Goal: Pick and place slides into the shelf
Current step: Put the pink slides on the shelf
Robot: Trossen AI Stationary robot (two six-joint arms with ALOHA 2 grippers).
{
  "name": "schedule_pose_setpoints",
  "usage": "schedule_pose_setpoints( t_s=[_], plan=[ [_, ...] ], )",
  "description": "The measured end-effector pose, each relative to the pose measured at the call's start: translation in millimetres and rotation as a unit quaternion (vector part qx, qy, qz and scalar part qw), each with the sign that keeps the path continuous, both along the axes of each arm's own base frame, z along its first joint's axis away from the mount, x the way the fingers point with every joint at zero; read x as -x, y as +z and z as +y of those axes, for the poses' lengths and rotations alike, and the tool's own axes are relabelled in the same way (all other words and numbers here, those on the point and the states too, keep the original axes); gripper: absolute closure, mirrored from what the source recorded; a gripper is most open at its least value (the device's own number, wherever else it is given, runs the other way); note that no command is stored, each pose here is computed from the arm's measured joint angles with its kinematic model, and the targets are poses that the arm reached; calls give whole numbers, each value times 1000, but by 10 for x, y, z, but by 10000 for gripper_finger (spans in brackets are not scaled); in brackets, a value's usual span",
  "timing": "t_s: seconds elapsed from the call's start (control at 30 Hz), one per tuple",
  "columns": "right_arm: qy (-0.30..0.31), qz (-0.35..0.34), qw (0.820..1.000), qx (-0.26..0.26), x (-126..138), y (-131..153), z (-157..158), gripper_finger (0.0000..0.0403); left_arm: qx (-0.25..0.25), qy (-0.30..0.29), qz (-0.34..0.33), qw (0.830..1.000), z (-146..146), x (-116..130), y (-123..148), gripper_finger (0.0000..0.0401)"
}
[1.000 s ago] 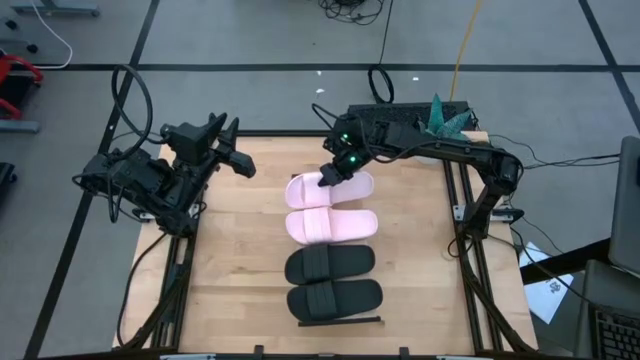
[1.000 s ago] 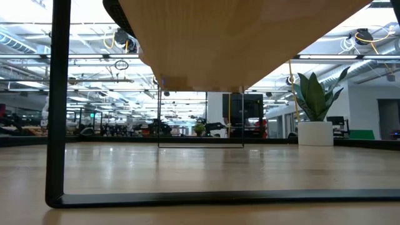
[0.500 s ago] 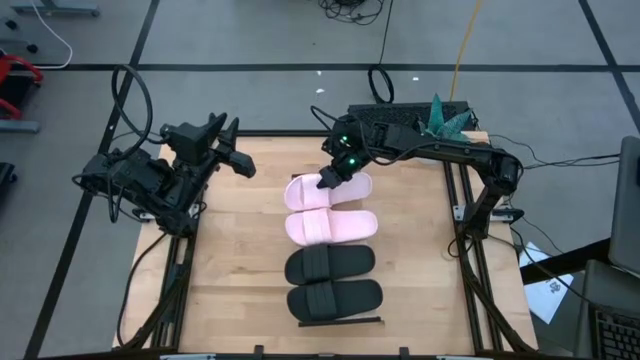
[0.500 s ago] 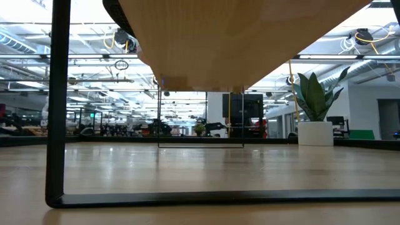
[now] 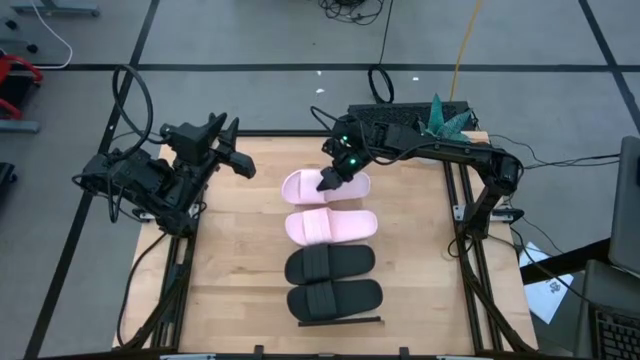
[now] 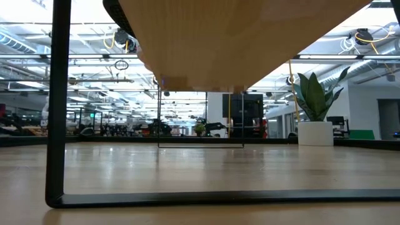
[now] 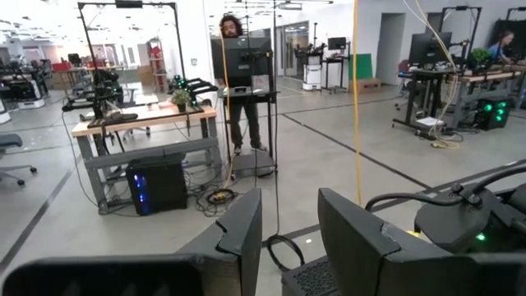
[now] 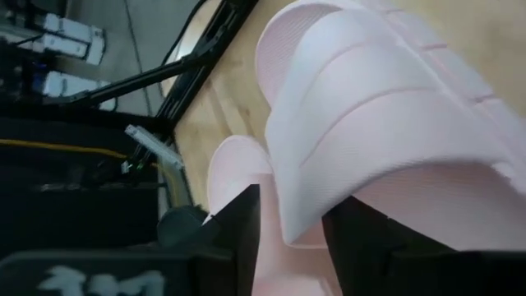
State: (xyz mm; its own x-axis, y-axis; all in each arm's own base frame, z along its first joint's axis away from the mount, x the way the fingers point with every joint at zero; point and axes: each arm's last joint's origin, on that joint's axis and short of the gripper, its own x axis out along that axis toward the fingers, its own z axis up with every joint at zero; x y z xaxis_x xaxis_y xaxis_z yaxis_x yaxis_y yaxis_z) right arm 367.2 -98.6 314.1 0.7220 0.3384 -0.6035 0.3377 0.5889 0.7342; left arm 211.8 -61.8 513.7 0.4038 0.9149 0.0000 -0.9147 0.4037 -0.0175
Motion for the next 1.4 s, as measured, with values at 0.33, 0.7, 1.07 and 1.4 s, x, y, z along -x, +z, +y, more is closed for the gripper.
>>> schedule_pose_setpoints(
  t_s=[0.33, 0.7, 1.07, 1.4],
  plan=[
    [14, 15, 1000, -18, 32, -22, 7, 275, -1, 0, 3, 1000, 0, -1, 0, 281],
    [18, 26, 999, -15, 50, -40, 15, 276, -1, 1, 3, 1000, 6, -1, 0, 281],
    [1, 35, 999, 14, 35, -49, 51, 322, -1, 1, 3, 1000, 6, -1, 0, 281],
    [-4, 42, 998, 52, 21, -57, 119, 390, -3, 2, 8, 1000, 8, -3, -1, 281]
  ],
)
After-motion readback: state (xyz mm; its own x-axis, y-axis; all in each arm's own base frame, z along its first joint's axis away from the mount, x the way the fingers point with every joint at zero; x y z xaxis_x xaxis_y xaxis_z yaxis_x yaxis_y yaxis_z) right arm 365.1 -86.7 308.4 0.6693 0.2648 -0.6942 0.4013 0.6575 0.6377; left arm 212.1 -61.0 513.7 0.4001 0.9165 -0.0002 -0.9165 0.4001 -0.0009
